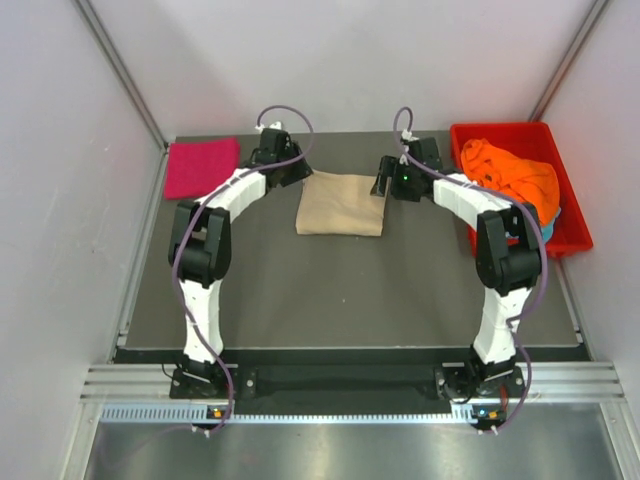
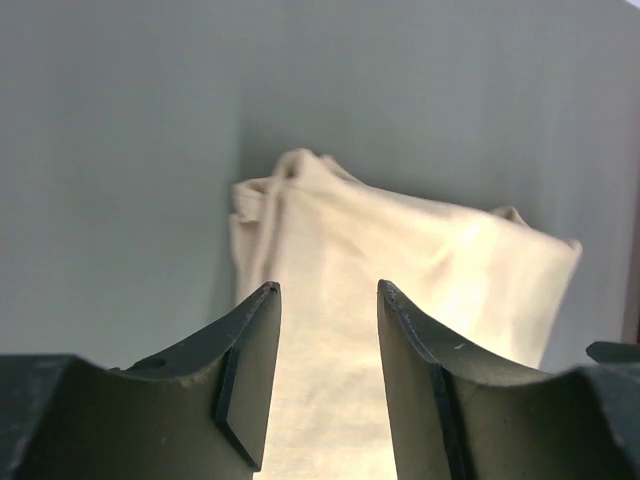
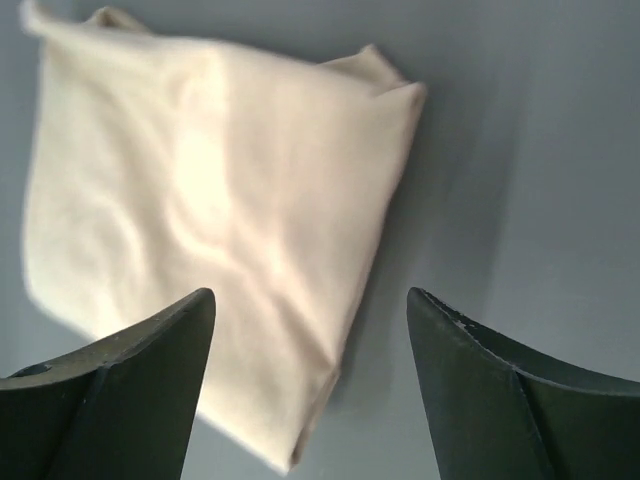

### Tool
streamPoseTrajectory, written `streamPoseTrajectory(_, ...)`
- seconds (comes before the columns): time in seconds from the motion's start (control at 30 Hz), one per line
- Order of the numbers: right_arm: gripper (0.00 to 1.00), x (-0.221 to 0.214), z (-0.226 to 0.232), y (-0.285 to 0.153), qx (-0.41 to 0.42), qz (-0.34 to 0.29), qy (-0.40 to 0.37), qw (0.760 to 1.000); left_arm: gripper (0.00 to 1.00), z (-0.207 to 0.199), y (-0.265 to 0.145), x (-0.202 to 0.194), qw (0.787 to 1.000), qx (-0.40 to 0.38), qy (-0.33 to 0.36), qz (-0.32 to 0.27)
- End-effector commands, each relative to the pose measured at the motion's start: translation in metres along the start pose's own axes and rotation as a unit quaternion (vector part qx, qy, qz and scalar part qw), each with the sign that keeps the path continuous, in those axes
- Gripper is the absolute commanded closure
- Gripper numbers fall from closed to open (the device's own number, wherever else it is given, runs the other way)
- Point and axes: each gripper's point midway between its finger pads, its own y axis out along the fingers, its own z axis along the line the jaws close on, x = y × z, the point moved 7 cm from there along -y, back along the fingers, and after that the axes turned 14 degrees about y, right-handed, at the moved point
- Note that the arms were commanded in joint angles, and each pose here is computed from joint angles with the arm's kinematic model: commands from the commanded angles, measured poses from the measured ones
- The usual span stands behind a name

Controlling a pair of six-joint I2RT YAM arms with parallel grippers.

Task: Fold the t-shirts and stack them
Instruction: Fold the tshirt

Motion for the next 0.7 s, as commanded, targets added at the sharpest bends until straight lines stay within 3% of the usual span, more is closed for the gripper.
streamPoseTrajectory(0.0, 0.23, 0.011, 0.021, -0.029, 0.074, -0.013, -0.038, 0.996, 0.52, -0.019, -0.011, 0.013, 0.996, -0.074, 0.048, -0.031)
streamPoseTrajectory(0.2, 0.27, 0.003, 0.017, -0.015, 0.087, 0.025, -0.058, 0.994, 0.48, 0.000, 0.022, 0.010, 0.992, -0.042, 0.115, -0.002)
streamPoseTrajectory(0.33, 0.30, 0.007, 0.007, -0.006, 0.083, 0.034, -0.057, 0.994, 0.50, 0.012, 0.032, 0.020, 0.990, -0.046, 0.132, -0.012)
streamPoseTrajectory(0.5, 0.32, -0.017, 0.003, -0.006, 0.099, 0.085, -0.055, 0.990, 0.53, 0.017, 0.023, 0.014, 0.990, -0.072, 0.120, 0.008)
streamPoseTrajectory(0.67, 0.26, -0.040, -0.005, -0.028, 0.110, 0.090, -0.051, 0.989, 0.51, 0.022, -0.012, 0.007, 0.993, -0.044, 0.113, 0.002)
